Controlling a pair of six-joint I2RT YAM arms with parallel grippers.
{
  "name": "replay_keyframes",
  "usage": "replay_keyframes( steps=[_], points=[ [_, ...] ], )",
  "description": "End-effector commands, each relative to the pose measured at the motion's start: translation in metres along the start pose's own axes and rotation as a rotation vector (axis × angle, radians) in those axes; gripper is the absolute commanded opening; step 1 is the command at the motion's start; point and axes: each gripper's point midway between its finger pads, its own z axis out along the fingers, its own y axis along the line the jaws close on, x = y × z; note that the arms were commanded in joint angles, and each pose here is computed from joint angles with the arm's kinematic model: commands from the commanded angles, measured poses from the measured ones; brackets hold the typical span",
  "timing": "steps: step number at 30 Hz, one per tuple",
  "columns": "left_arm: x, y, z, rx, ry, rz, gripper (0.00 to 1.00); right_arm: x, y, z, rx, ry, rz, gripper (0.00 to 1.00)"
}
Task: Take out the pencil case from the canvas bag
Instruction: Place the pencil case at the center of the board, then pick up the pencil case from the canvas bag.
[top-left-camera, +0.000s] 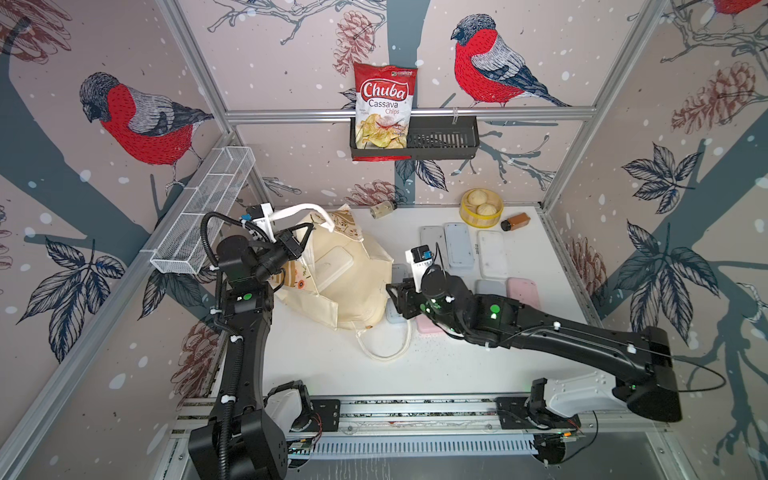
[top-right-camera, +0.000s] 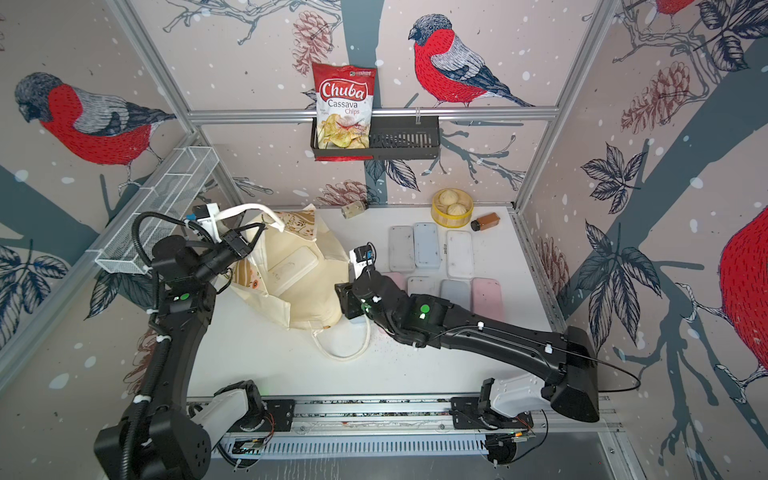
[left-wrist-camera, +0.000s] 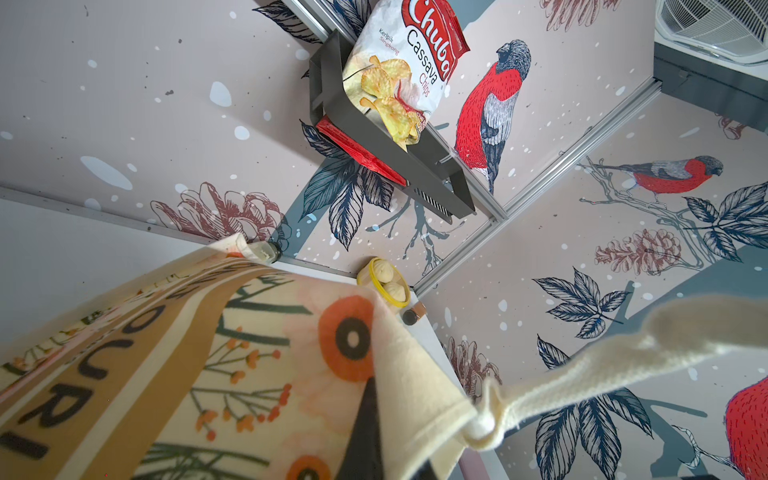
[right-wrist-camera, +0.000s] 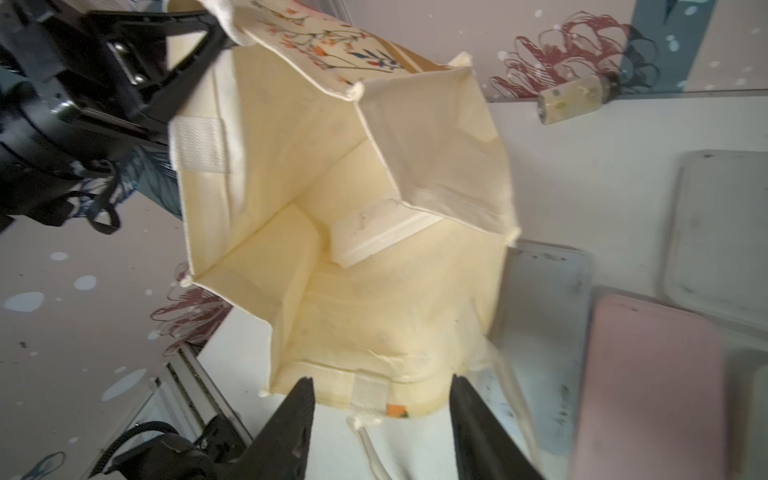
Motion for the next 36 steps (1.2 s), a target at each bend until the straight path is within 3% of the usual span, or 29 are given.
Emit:
replay_keyframes(
  steps=[1, 7, 17, 23, 36],
  points=[
    [-0.012, -0.021, -0.003, 0.056, -0.042, 0.060, 0.00, -0.029, 0.039, 0.015, -0.112, -0.154, 0.126, 0.54],
    [-0.014, -0.039, -0.004, 0.099, -0.042, 0.036, 0.00, 0.003, 0.055, 0.082, -0.023, -0.070, 0.084, 0.55],
    [-0.002, -0.032, -0.003, 0.087, -0.023, -0.001, 0.00, 0.070, 0.048, 0.169, 0.094, 0.095, -0.044, 0.62],
    [-0.003, -0.035, -0.003, 0.100, -0.028, -0.031, 0.00, 0.090, 0.026, 0.205, 0.086, 0.165, 0.102, 0.65],
    [0.001, -0.041, -0.003, 0.119, -0.010, -0.062, 0.00, 0.075, -0.028, 0.240, 0.095, 0.202, 0.480, 0.69]
  ],
)
